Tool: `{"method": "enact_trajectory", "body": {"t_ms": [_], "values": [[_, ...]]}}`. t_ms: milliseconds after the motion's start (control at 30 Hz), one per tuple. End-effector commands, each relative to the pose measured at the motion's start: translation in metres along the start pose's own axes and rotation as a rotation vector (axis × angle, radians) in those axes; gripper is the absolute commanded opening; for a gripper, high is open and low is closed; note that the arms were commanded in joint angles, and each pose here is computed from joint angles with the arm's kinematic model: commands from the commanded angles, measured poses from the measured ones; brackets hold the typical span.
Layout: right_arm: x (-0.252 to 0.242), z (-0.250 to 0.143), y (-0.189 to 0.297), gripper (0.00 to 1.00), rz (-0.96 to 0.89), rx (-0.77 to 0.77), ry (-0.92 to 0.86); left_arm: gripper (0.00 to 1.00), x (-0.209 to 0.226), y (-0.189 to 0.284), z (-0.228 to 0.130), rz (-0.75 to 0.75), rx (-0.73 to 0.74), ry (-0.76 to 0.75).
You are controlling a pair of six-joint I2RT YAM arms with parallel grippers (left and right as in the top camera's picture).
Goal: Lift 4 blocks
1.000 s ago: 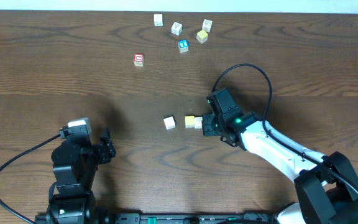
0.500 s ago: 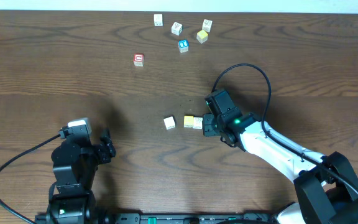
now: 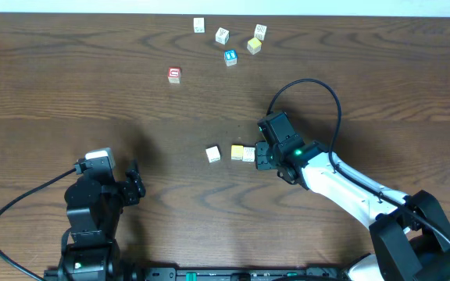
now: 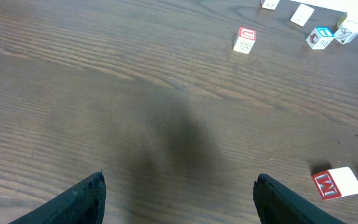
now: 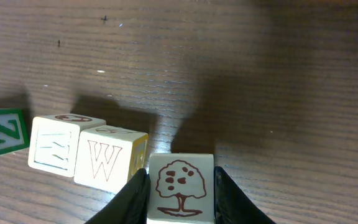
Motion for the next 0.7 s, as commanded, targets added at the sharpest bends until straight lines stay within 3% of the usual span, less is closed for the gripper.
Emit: {"method": "enact_trajectory", "body": {"t_ms": [0, 267, 667], "values": [[-0.002, 0.0, 0.001, 0.32, -0.011, -0.012, 0.002, 0.77, 0.0, 0.003, 0.006, -0.002, -0.016, 0.004], [-0.002, 0.0, 0.001, 0.38, -0.011, -0.012, 0.002, 0.77, 0.0, 0.003, 0.006, -0.002, -0.016, 0.004], [-0.005, 0.015, 0.002, 0.03, -0.015, -0.083, -0.023, 0.76, 0.0, 0.003, 0.005, -0.002, -0.013, 0.004]]}}
Point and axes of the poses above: each gripper's point midway between its finger pads, its own y axis back along the fingers, its own x axis along the line the jaws close on, z = x × y, the point moved 6 cm from there along y, back along the fingers, and after that the axes turned 8 degrees about -y, right-handed, at the moved point
